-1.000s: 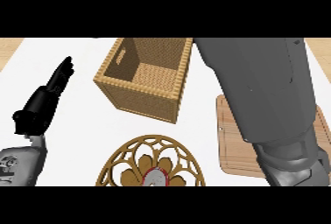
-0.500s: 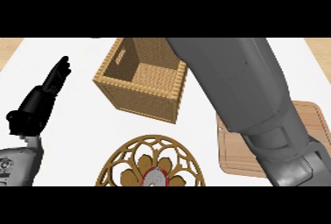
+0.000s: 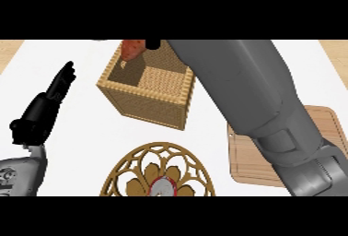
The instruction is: Pick the sweet potato from the cutting board and place it in the basket
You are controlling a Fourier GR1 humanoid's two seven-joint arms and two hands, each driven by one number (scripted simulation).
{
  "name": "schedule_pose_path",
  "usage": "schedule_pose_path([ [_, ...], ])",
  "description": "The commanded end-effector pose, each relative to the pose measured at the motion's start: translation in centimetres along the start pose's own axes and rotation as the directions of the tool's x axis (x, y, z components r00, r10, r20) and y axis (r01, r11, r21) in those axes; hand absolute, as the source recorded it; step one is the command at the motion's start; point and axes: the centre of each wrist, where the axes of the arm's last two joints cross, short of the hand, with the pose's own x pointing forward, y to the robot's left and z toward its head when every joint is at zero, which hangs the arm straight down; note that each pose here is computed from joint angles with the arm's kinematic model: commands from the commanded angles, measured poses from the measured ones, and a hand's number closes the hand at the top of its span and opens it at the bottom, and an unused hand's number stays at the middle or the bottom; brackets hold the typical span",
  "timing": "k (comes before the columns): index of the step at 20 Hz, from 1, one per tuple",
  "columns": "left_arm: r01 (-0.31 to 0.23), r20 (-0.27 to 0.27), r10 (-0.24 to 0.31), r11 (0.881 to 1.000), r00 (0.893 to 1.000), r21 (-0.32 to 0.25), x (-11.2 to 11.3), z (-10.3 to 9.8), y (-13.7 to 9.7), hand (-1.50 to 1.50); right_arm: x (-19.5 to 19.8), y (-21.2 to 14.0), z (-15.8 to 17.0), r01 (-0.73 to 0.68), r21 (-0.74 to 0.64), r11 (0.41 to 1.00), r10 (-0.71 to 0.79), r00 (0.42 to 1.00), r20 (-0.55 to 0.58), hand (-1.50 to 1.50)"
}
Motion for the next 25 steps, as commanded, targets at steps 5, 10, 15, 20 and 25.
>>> schedule_pose_path([
  [5,-0.006,-0.003,0.006,1.0,1.0,-0.009,-1.2,1.2,1.5,0.0,0.1,0.7,0.2,0.128,0.075,0.989,-0.132,0.99,0.056,-1.5],
  [10,-0.008,0.008,0.008,1.0,1.0,-0.012,0.5,0.3,0.0,0.0,-1.7,-1.2,0.1,0.396,-0.063,0.916,-0.389,0.916,0.093,-1.5],
  [15,0.01,-0.004,-0.01,1.0,1.0,-0.001,0.5,0.0,1.0,0.0,-3.2,-2.4,0.5,0.612,-0.267,0.745,-0.606,0.787,0.113,-1.5],
  [20,0.01,-0.007,-0.01,1.0,1.0,0.015,0.3,0.2,0.5,0.0,-8.9,-5.3,0.3,0.671,-0.418,0.612,-0.704,0.703,0.099,-1.5],
  [25,0.01,-0.005,-0.01,1.0,1.0,0.019,0.6,0.3,0.9,0.0,-17.1,-7.0,0.7,0.671,-0.532,0.515,-0.754,0.651,0.091,-1.5],
])
